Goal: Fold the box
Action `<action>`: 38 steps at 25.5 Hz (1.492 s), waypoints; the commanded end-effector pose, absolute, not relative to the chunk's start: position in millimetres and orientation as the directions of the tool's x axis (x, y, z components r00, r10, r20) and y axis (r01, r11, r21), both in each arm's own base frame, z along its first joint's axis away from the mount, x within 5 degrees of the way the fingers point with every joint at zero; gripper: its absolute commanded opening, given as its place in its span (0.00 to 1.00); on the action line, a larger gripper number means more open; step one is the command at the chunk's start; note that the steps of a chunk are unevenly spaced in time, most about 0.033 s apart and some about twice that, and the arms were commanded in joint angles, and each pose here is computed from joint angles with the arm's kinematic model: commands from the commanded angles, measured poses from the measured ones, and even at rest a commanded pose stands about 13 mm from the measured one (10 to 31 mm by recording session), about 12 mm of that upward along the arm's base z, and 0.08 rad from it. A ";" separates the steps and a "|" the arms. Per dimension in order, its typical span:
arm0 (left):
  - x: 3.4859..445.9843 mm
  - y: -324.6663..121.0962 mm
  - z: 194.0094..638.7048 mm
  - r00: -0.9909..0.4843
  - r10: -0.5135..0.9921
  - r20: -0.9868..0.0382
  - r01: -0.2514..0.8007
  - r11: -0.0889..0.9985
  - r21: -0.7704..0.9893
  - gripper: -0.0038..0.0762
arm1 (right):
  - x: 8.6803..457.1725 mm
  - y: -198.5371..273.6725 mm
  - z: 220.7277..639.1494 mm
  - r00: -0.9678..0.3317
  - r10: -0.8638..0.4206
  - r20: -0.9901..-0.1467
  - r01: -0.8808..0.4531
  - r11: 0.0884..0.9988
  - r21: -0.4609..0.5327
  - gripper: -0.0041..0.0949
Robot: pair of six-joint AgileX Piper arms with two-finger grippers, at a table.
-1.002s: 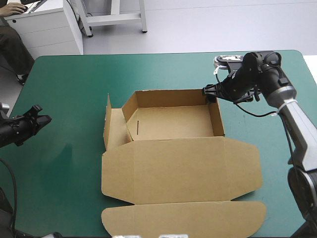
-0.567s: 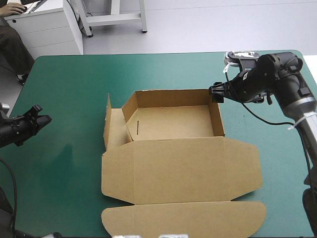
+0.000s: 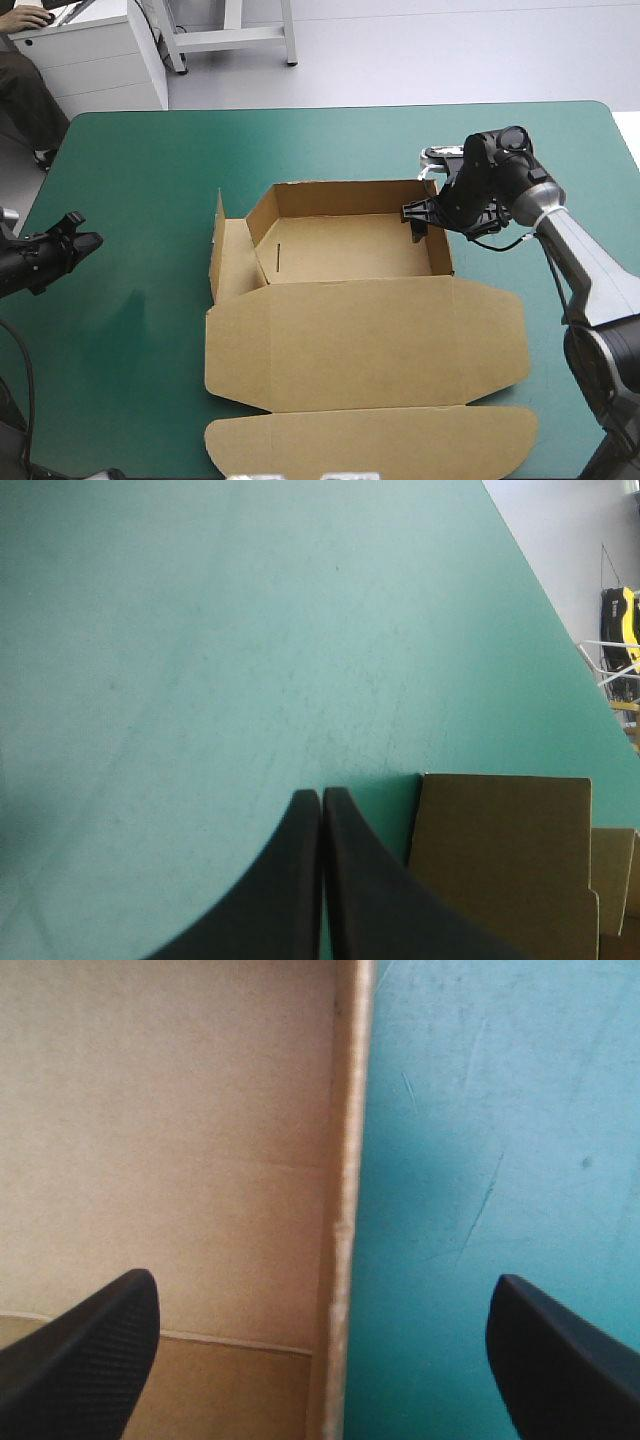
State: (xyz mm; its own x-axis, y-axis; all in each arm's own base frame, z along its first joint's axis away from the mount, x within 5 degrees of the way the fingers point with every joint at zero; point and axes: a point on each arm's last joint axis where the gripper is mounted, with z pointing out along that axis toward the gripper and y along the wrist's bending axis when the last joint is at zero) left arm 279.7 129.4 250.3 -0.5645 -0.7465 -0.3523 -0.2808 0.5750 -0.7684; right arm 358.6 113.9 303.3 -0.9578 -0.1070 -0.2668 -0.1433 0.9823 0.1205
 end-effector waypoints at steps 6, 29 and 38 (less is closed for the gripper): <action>280.8 126.5 272.0 -0.527 -0.756 -0.389 -0.219 0.563 -0.797 0.04 | 371.8 117.1 295.7 -0.950 -0.098 -0.296 -0.139 0.983 0.120 0.87; 279.2 124.8 270.5 -0.555 -0.733 -0.393 -0.213 0.582 -0.785 0.04 | 351.2 111.2 367.1 -0.898 -0.137 -0.419 -0.204 0.972 0.118 0.04; 279.1 124.8 270.3 -0.563 -0.715 -0.414 -0.198 0.604 -0.772 0.04 | 281.3 101.2 451.0 -0.772 -0.125 -0.624 -0.317 0.926 0.207 0.04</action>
State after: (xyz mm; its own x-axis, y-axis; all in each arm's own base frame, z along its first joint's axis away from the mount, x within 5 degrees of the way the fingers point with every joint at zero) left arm 278.6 128.3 249.5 -0.5886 -0.7203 -0.3670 -0.2638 0.6003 -0.7550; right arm 314.9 105.8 408.5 -0.8393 -0.1464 -0.5235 -0.2645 0.9513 0.1581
